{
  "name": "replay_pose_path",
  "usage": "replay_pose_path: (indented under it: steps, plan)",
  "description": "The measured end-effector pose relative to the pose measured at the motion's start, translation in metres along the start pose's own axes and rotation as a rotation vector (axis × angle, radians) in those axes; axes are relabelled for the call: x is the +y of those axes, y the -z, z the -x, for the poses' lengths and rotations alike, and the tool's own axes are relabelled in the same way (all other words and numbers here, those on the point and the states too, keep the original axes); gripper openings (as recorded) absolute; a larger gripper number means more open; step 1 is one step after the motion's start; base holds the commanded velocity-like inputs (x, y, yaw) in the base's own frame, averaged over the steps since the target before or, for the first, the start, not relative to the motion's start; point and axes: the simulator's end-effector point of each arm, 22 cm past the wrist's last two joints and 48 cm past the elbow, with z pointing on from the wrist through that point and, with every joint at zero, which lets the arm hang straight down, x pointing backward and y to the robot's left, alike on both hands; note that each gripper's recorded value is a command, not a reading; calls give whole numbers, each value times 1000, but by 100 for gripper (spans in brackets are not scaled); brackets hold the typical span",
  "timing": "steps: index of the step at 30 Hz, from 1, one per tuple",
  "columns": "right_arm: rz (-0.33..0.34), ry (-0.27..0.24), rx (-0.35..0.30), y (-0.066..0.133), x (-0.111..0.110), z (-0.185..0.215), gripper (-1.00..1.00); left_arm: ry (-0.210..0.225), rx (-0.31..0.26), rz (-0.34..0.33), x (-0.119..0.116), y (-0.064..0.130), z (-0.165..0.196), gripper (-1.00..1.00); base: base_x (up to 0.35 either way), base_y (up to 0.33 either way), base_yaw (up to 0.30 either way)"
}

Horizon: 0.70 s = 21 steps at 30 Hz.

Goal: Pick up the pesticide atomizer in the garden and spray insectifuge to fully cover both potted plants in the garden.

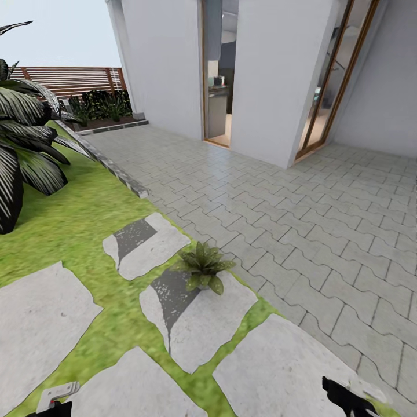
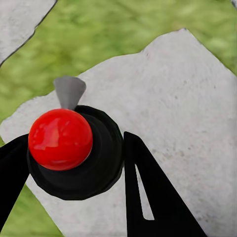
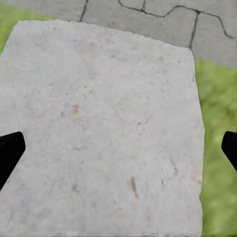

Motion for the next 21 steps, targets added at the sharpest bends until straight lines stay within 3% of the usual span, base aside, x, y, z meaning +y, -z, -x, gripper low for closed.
replay_pose_path:
  steps: [3,6,21]
  plan:
    - [73,-19,36,-2,35,-18,100,1,0,0,0,0,0,-100,0,0,0]
    - [112,-29,55,-1,54,-27,100,1,0,0,0,0,0,-100,0,0,0]
    - [124,-34,61,-1,60,-30,100,0,0,0,0,0,0,-100,0,0,0]
